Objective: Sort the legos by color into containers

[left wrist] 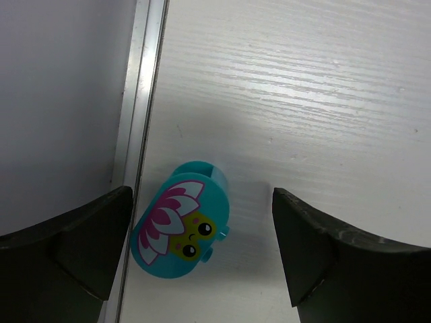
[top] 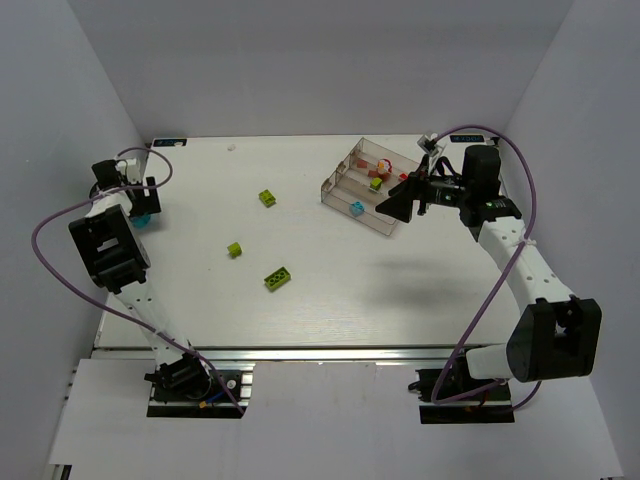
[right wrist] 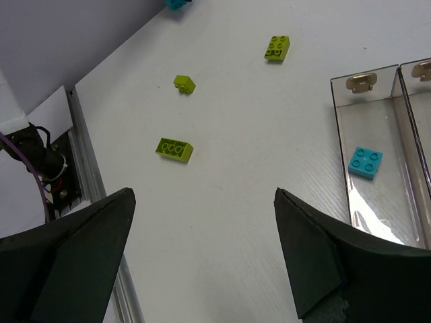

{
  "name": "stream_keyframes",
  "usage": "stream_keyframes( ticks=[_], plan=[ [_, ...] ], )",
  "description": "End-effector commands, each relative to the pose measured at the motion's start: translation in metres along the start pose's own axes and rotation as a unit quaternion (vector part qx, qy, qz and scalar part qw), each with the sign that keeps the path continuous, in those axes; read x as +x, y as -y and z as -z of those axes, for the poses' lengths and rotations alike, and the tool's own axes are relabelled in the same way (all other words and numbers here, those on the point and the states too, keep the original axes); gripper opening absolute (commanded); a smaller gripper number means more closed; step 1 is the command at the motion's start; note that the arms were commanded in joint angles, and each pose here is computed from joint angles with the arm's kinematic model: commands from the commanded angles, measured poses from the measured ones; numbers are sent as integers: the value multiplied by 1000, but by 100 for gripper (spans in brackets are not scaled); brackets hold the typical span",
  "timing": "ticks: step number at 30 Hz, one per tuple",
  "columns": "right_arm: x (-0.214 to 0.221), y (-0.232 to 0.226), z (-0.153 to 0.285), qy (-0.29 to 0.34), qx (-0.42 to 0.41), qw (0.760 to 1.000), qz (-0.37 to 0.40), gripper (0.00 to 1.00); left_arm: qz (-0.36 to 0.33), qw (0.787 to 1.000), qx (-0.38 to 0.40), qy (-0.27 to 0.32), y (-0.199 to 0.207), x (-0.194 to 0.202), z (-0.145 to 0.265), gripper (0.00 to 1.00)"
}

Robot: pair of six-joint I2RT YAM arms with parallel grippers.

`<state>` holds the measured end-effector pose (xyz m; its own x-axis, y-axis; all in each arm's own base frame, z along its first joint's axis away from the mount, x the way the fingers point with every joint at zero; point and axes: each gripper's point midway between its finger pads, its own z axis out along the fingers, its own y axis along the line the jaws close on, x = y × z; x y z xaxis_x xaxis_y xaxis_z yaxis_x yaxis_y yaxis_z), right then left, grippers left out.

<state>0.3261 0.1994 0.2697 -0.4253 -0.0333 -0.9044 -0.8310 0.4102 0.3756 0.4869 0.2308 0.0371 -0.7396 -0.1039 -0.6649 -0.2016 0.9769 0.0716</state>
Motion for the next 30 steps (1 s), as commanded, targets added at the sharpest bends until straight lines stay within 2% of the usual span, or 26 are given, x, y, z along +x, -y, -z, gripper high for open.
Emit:
stream_keyframes(
  ticks=[1, 7, 20, 22, 23, 27, 30],
  plan=[
    [-5, 3, 0, 10, -2, 1000, 7, 89, -17, 999, 20, 18, 2, -12, 8, 93],
    [-6, 3, 3, 13, 0, 1000, 8, 89, -23, 999, 31, 9, 7, -3, 9, 87],
    [-9, -1, 7, 19, -5, 1000, 11, 89, -32, 999, 16, 3, 5, 6, 22, 82],
    [-10, -1, 8, 21, -4, 1000, 12, 89, -24, 1000, 9, 7, 2, 2, 23, 75],
    [-11, -1, 8, 23, -4, 1000, 14, 89, -19, 1000, 5, 11, 1, -1, 24, 67],
    [-12, 1, 12, 27, -1, 1000, 13, 89, -5, 1000, -9, 25, -3, -11, 30, 46],
    [-12, 0, 12, 27, -3, 1000, 12, 89, 7, 999, -13, 35, -4, -17, 33, 35]
  ],
)
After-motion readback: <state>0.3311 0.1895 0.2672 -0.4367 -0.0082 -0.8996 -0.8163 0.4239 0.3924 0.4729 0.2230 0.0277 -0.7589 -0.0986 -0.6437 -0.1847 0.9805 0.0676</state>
